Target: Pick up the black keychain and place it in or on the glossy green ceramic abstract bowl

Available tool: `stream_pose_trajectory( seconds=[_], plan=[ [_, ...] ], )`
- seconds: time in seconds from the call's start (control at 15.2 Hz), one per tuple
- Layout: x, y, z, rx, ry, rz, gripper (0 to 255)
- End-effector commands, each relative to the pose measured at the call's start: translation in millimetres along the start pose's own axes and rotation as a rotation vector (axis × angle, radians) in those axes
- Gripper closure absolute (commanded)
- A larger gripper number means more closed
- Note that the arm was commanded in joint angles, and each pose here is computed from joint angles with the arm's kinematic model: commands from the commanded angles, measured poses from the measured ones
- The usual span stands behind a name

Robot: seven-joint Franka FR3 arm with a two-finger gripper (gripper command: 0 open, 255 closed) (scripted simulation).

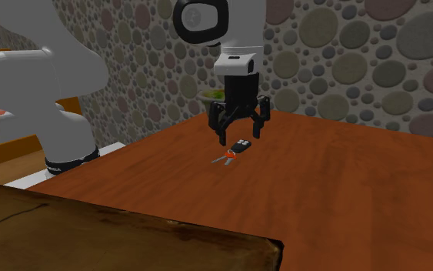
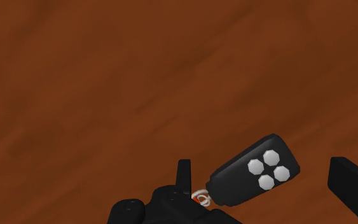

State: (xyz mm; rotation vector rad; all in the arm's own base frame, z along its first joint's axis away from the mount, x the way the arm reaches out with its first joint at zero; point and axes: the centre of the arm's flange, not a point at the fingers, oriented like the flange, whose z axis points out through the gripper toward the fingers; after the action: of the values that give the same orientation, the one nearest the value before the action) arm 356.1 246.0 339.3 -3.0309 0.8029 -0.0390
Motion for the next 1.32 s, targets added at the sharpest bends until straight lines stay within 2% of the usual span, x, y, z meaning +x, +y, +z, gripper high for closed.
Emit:
stream_pose_trajectory(
  seconds=[0.0, 0.13, 0.2, 0.79, 1.25],
  plan=[
    [0.0, 0.0, 0.1, 0.000, 0.000, 0.000, 0],
    [0.0, 0.0, 0.0, 0.000, 0.000, 0.000, 0],
    [0.0, 0.0, 0.0, 0.000, 0.000, 0.000, 255],
    [0.0, 0.0, 0.1, 0.000, 0.000, 0.000, 255],
    [0.8, -0.5, -36.9, 0.000, 0.000, 0.000, 255]
  ],
)
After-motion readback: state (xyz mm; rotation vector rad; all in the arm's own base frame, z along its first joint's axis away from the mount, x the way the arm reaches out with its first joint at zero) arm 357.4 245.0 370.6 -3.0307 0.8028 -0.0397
